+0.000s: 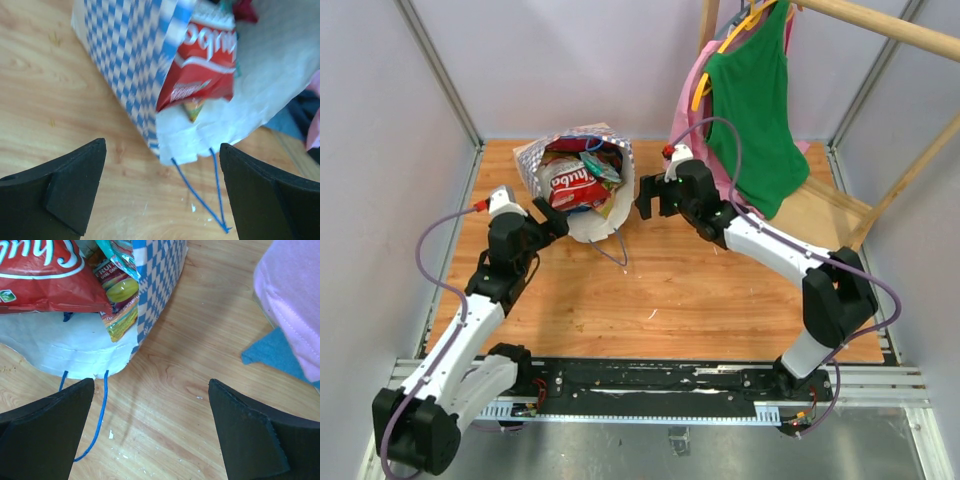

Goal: Take the snacks out of the paper bag

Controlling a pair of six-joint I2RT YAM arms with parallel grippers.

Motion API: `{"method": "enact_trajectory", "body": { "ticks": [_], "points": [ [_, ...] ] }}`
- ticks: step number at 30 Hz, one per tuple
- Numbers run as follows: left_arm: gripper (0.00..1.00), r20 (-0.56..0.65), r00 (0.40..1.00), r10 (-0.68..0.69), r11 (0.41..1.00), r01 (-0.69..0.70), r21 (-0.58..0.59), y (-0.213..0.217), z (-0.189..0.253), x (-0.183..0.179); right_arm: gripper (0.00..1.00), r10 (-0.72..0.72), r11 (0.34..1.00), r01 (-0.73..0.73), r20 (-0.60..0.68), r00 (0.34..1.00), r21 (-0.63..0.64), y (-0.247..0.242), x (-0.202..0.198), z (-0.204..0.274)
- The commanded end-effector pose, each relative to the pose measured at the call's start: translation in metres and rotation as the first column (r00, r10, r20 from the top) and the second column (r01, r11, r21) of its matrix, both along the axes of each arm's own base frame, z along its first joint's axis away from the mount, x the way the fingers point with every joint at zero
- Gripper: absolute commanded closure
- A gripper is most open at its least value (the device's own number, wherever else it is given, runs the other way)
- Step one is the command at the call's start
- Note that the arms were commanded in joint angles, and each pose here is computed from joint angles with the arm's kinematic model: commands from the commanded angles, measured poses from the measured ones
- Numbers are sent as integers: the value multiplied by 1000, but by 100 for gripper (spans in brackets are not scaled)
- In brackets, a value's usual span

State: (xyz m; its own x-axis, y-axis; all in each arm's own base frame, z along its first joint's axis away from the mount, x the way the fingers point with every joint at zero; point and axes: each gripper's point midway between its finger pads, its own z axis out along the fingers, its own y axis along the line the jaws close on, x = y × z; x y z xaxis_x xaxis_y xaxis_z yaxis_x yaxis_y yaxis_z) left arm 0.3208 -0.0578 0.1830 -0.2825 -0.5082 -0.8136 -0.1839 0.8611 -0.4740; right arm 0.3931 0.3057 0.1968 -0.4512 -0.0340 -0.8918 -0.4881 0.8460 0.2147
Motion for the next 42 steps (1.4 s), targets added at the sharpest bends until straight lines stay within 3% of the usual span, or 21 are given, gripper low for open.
{"method": "enact_trajectory", "body": {
  "ticks": [1,5,11,14,21,24,26,31,42],
  "points": [
    [0,66,996,64,988,-72,136,21,46,3,2,6,1000,-7,55,998,21,20,0,11],
    [0,14,995,97,967,-98,234,27,56,28,2,26,1000,-27,74,997,6,39,11,13],
    [0,87,981,173,924,-192,330,40,95,67,3,2,1000,2,112,994,-29,56,43,11],
    [0,76,983,164,917,-181,357,37,100,83,22,-41,996,50,118,992,-79,54,57,-1],
    [0,28,991,131,924,-132,358,30,87,86,46,-110,981,124,95,989,-149,36,74,-29],
    [0,21,990,136,915,-134,380,34,88,81,59,-61,985,70,54,997,-160,40,75,-52],
    [0,6,991,132,914,-124,387,34,87,79,64,50,990,-43,45,998,-132,50,69,-57],
    [0,-12,991,136,921,-122,371,34,78,70,96,223,974,-223,-10,975,-47,59,57,-63],
    [0,49,999,-7,967,-6,254,4,79,69,99,160,981,-174,-142,977,-91,12,48,-103]
  ]
}}
